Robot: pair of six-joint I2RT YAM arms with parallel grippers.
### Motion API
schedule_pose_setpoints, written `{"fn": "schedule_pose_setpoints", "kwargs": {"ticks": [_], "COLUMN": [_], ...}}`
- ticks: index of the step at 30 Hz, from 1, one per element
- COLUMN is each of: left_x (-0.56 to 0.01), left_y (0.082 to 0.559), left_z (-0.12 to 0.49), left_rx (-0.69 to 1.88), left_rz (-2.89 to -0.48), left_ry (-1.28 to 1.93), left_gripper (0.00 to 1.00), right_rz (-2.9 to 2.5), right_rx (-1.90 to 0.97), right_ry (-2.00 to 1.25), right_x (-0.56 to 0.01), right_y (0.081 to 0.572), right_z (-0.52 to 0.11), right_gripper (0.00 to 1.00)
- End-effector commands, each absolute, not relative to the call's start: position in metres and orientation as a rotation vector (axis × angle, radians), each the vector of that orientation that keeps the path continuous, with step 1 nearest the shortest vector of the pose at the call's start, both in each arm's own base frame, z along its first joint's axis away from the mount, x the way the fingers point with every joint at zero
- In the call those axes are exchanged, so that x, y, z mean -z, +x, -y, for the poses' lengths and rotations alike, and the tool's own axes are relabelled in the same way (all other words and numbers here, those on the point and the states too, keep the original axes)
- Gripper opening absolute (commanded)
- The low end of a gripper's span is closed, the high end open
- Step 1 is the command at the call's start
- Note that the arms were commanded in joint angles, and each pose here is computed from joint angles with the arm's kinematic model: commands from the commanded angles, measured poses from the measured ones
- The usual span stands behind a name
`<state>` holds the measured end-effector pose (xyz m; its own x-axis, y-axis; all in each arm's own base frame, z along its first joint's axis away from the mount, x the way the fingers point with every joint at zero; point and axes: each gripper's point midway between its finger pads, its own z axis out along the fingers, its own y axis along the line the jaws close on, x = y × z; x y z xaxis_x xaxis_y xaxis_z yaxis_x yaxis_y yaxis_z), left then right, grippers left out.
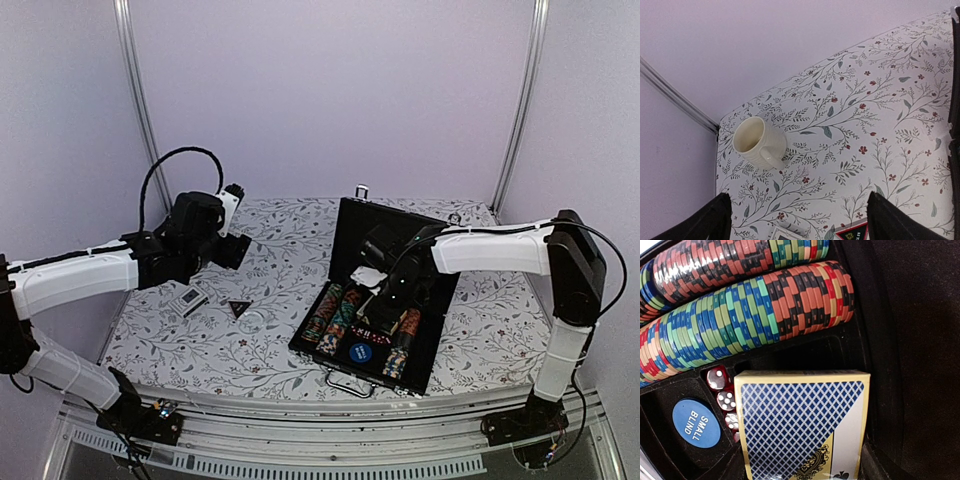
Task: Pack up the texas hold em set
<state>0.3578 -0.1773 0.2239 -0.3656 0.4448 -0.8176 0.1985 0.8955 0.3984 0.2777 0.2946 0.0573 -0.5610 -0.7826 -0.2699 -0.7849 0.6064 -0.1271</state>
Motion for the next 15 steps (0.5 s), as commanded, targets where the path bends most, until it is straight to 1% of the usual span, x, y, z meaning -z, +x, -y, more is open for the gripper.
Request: {"fn": "schedule_pose_setpoints", "kwargs": {"ticks": [1, 7, 15], "left_x": [-0.2237, -0.2215, -0.2204], "left_y": [0.357, 0.357, 0.3569], "left_z": [0.1846, 0.1852, 0.1878], "left_rx": [-0.273, -0.276, -0.268], "left_rz": [-1.945, -1.949, -1.951], "left_ry": [0.486, 0.492, 0.499], "left_gripper": [0.94, 0.94, 0.94], "right_rz": [-2.506, -2.496, -2.471], "right_rx": [-0.053, -0.06, -0.04], "right_ry": [-1.287, -1.306, -1.28], "right_x": [-0.0608, -0.0578, -0.066], "right_y": [0.2859, 0.2872, 0.2956], "right_z": [-0.3042, -0.3069, -0.3068], "right_gripper": [0.55, 0.56, 0.66]}}
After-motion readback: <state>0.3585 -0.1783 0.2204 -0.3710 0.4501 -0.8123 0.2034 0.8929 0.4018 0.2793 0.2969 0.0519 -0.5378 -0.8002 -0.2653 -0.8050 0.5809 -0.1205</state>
